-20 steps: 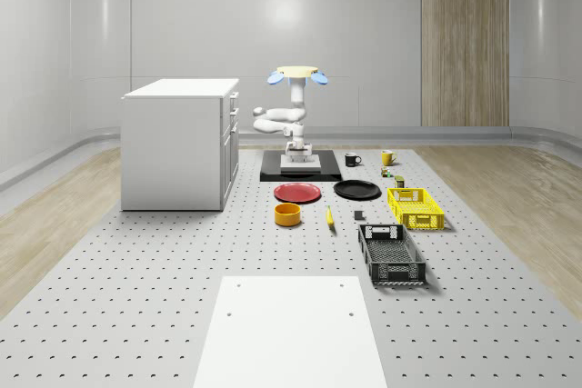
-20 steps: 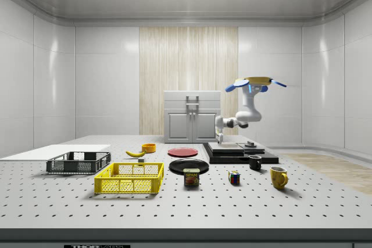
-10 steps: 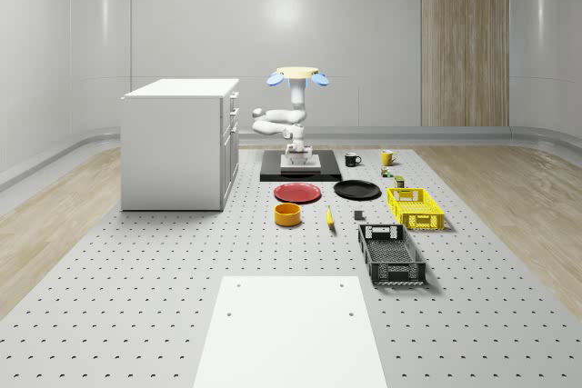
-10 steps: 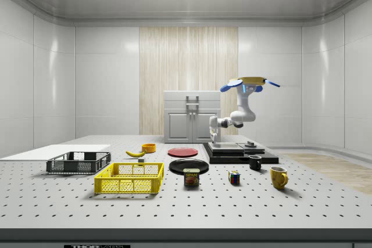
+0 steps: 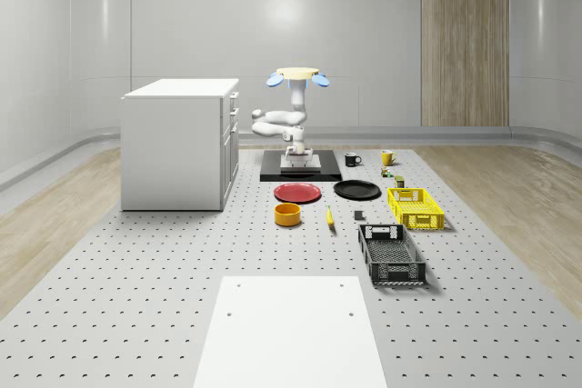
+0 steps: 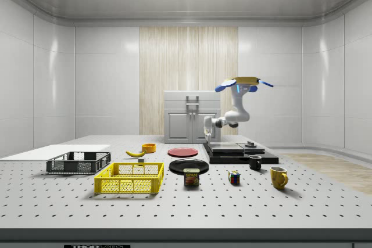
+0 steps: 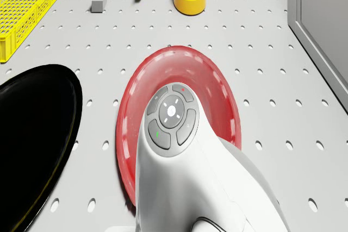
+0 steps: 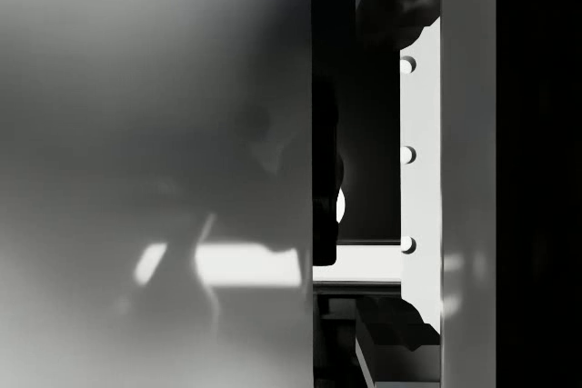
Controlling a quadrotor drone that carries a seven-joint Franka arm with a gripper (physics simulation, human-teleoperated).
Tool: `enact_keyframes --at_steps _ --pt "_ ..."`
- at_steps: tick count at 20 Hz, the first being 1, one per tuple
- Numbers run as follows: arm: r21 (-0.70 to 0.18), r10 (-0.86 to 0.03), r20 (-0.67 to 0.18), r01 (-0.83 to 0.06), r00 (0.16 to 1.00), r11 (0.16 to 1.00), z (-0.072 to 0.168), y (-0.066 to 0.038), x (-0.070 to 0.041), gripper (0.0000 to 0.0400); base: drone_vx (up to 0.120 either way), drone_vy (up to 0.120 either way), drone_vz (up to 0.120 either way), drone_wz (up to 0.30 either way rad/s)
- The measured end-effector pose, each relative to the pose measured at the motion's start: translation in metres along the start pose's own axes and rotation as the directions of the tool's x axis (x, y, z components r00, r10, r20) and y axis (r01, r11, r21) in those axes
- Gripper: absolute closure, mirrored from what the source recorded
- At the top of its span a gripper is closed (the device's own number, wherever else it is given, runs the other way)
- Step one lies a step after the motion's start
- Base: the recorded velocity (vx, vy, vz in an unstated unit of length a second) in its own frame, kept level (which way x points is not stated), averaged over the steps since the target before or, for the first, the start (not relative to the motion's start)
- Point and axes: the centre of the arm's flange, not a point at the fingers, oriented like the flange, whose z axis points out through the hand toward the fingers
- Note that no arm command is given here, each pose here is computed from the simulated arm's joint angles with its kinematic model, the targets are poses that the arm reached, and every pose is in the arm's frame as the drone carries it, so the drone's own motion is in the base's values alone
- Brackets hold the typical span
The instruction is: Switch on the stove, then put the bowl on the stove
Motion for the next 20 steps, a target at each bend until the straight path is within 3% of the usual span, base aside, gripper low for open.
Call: enact_keyframes --at_steps 20 --pt "0.000 0.000 0.000 0.000 1.000 1.000 0.0000 0.0000 0.0000 0.0000 0.120 0.000 0.000 0.000"
